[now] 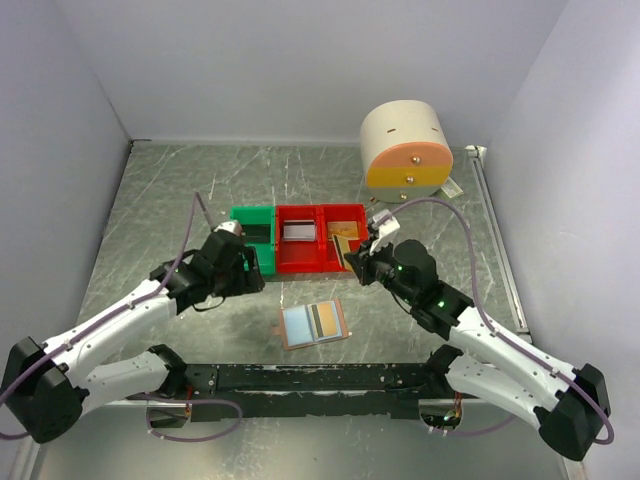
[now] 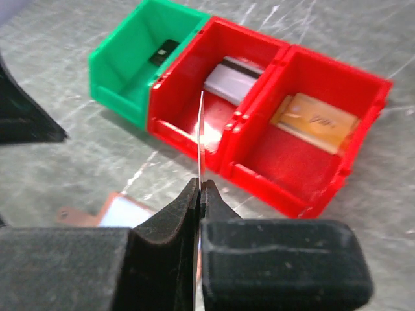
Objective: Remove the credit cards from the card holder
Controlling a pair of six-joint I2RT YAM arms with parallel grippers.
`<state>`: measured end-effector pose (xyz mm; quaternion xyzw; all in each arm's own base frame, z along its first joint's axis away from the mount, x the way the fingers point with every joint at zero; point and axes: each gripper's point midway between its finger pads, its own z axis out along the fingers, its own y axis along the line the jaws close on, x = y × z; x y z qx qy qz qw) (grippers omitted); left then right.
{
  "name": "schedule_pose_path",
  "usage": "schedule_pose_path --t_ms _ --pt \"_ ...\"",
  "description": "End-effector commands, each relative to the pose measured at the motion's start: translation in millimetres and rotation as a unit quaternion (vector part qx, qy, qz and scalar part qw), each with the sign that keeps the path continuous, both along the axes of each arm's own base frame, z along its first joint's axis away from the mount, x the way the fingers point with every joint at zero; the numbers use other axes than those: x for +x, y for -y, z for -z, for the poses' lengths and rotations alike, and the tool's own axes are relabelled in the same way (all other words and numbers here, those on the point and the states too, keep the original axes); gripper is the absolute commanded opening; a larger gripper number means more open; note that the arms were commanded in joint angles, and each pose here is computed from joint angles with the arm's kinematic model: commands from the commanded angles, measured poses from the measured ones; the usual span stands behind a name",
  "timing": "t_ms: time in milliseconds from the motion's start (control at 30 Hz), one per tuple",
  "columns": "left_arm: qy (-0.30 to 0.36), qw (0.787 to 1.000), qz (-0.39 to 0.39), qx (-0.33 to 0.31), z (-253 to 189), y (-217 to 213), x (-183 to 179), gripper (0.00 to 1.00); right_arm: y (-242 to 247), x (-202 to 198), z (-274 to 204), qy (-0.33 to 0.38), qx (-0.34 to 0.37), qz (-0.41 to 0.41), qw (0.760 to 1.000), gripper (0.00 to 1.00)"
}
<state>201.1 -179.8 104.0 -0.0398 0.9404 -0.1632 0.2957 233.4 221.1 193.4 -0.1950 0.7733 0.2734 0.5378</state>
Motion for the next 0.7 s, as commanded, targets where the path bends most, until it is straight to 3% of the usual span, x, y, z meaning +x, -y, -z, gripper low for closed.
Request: schedule_pose_path --t_ms 0,300,533,667 --pt "0.019 0.999 0.039 0.017 -19.0 -21.4 18.1 0.83 18.2 33.1 -20.8 0.116 -0.112 0.028 0.987 0.00" --pt "0.092 0.992 0.032 0.077 -43.1 -60.2 59.8 0.87 19.1 68.6 9.8 0.130 -0.262 0.004 0.956 0.00" --pt "0.100 0.987 0.035 0.122 -39.4 -73.0 65.2 0.86 24.4 108.3 28.9 0.107 -0.261 -0.011 0.959 0.00" --pt "0.099 0.984 0.011 0.144 -39.1 -83.4 67.7 0.87 17.4 117.2 49.4 0.099 -0.298 -0.082 0.946 0.00"
